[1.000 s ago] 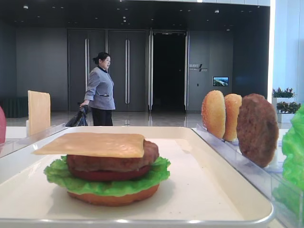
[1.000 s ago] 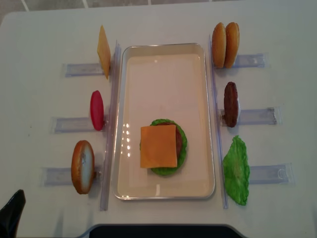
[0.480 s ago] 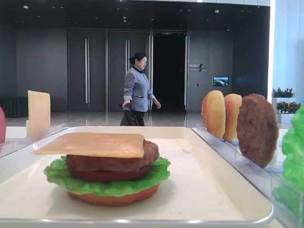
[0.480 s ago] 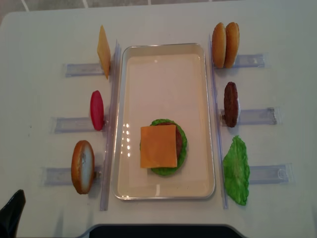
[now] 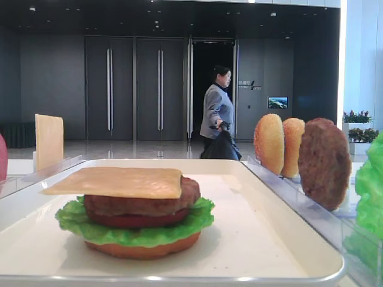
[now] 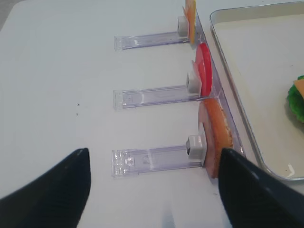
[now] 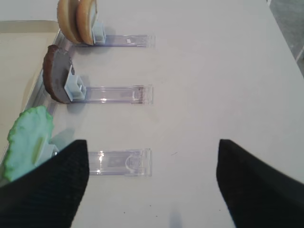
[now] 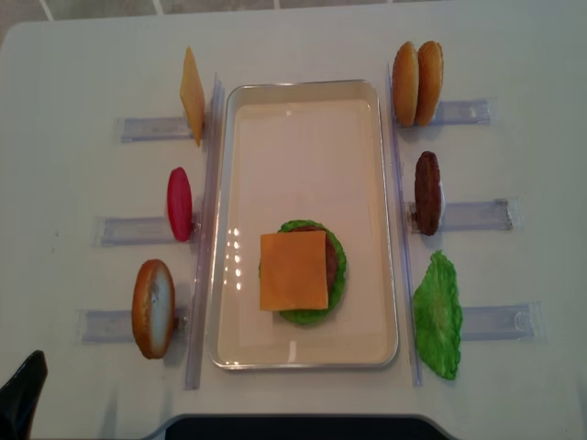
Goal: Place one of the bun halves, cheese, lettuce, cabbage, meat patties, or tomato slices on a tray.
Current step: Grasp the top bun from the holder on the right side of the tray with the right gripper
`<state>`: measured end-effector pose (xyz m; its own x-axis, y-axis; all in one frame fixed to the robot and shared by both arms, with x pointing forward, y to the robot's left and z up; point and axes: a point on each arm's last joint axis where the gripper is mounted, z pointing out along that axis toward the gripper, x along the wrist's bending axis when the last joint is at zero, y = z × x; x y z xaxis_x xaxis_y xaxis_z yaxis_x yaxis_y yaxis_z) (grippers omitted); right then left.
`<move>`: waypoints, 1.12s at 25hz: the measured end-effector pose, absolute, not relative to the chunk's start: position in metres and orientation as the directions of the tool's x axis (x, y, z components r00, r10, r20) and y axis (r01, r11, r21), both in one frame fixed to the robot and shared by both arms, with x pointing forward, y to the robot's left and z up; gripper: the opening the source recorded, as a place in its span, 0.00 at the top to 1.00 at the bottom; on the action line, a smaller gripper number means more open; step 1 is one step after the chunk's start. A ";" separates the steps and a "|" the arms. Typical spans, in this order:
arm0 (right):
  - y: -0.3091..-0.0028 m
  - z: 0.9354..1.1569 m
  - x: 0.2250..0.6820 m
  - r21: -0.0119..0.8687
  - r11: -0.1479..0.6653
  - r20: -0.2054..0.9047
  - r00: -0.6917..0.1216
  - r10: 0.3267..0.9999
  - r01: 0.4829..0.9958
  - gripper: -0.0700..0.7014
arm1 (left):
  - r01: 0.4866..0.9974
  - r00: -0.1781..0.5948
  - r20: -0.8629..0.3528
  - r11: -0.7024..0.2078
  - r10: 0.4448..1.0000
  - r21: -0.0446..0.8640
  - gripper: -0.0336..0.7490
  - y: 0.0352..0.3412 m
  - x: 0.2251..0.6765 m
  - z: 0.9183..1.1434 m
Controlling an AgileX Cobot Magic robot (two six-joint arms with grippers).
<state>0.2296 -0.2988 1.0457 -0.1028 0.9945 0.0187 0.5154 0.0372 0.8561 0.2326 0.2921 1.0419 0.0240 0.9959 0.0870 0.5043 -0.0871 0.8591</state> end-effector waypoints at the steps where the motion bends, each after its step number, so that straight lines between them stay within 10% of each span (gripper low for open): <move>1: -0.299 1.046 0.230 0.856 0.037 0.019 -0.103 0.995 0.515 0.19 | 0.504 0.024 0.087 -0.087 0.996 0.859 0.14 0.292 0.233 1.042; 28: -0.298 1.046 0.230 0.856 0.035 0.023 -0.106 0.994 0.516 0.19 | 0.504 0.021 0.084 -0.083 0.996 0.859 0.14 0.292 0.233 1.042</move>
